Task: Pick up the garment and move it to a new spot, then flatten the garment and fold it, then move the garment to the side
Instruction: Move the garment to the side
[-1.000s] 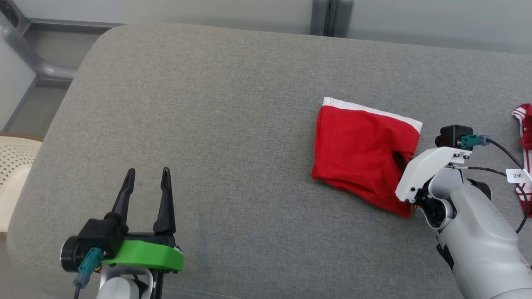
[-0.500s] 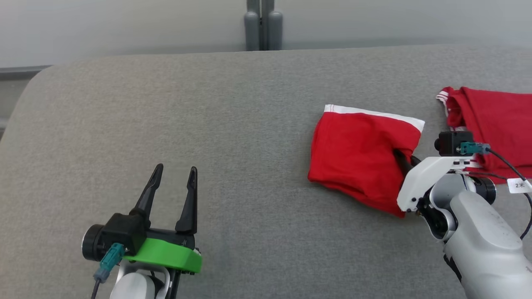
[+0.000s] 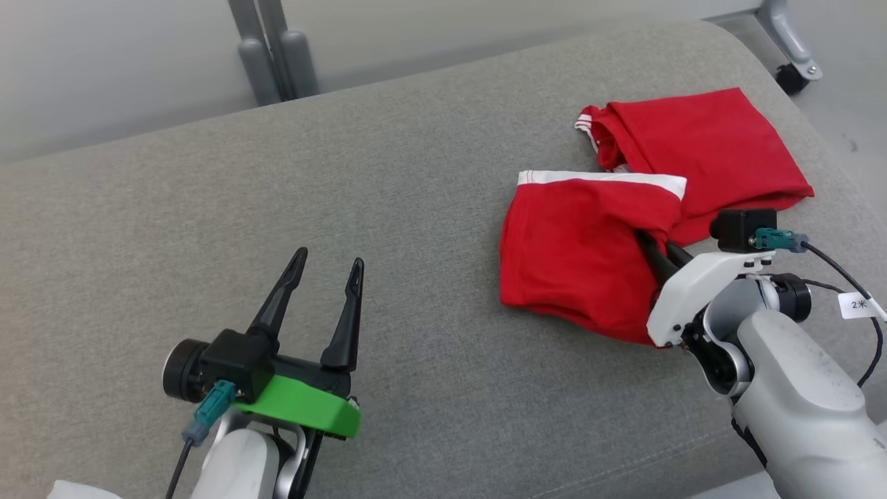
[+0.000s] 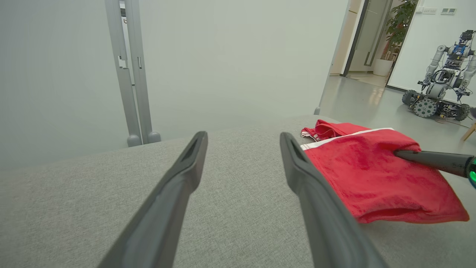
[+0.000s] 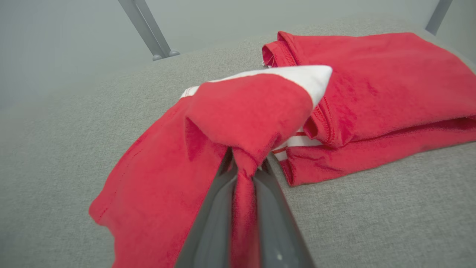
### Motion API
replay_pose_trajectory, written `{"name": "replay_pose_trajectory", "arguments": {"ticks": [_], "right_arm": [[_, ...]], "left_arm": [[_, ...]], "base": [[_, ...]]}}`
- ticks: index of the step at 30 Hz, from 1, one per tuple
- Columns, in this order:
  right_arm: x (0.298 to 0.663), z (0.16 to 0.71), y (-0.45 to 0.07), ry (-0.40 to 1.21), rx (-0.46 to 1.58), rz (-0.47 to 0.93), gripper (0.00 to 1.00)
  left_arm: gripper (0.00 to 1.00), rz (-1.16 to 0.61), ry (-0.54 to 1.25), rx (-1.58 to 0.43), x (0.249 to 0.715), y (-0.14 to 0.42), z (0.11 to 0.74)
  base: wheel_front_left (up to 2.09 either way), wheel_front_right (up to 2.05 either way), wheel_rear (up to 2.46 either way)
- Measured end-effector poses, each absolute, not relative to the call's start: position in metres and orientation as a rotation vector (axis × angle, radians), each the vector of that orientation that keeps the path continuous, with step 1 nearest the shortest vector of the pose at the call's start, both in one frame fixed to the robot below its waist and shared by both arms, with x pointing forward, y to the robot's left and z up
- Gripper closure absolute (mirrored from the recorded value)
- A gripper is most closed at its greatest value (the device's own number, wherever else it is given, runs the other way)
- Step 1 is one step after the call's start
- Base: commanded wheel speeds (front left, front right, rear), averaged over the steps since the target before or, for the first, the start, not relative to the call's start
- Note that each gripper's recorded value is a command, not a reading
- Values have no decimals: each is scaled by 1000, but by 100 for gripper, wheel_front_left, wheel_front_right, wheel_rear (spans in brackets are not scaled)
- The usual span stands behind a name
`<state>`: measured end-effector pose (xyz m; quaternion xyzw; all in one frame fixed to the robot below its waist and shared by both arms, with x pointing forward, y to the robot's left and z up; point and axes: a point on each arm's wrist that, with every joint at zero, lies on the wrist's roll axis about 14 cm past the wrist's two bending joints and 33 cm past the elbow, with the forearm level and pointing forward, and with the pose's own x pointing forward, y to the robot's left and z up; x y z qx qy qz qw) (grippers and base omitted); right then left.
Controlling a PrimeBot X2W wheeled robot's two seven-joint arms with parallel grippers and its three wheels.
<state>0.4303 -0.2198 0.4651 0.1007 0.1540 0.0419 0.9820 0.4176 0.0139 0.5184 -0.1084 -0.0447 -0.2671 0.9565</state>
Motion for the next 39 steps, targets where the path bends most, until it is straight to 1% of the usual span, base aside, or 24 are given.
{"name": "replay_pose_trajectory", "arguments": {"ticks": [5, 9, 11, 15, 23, 31, 39], "right_arm": [[439, 471, -232, 280, 151, 82, 100], [456, 480, -236, 269, 55, 125, 100], [464, 482, -237, 287, 16, 149, 100], [477, 481, -257, 352, -147, 181, 100], [504, 487, -273, 362, -318, 269, 100], [529, 488, -319, 362, -441, 241, 100], [537, 457, -340, 419, -517, 245, 100]], "left_arm": [[0, -588, -67, -226, 429, -1, 507], [0, -608, -30, -228, 436, -8, 491], [0, -612, -15, -229, 439, -9, 484], [0, -611, 9, -234, 447, -10, 471], [0, -608, 53, -224, 462, -7, 445], [0, -593, 99, -220, 474, 1, 418], [0, -576, 137, -217, 478, 8, 399]], "base": [[0, 0, 0], [0, 0, 0], [0, 0, 0], [0, 0, 0], [0, 0, 0], [0, 0, 0], [0, 0, 0]]}}
